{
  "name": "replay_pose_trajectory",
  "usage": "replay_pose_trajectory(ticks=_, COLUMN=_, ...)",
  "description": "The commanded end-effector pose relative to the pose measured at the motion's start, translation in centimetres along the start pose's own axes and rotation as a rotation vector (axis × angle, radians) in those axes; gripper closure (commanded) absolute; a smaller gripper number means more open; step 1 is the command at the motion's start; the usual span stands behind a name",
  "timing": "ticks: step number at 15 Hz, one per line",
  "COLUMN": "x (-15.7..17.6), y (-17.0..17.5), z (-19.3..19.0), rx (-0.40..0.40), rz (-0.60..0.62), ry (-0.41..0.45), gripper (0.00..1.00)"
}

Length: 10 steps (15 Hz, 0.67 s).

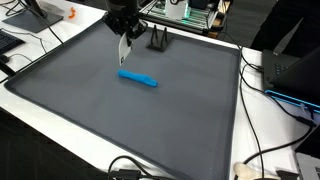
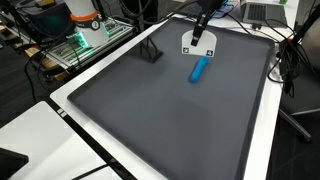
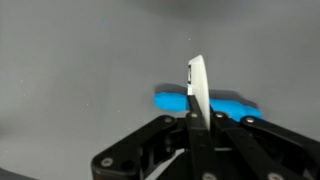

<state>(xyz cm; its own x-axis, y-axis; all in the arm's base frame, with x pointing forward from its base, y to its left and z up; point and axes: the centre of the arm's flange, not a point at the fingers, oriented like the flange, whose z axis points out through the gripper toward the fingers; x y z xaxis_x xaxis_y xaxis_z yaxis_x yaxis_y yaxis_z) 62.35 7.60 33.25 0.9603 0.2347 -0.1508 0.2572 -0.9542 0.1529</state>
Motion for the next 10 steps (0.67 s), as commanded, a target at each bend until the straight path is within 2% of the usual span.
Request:
replay_pose_trajectory(ticks=1, x=1.6, y=-1.0, z=0.4, rx=0.025, rz=-0.074, ry=-0.032, gripper=0.99)
replay_pose_trajectory(ticks=10, x=2.4, y=-6.2, z=0.5, rx=0.117, rz=-0.111, ry=-0.064, gripper=0.99)
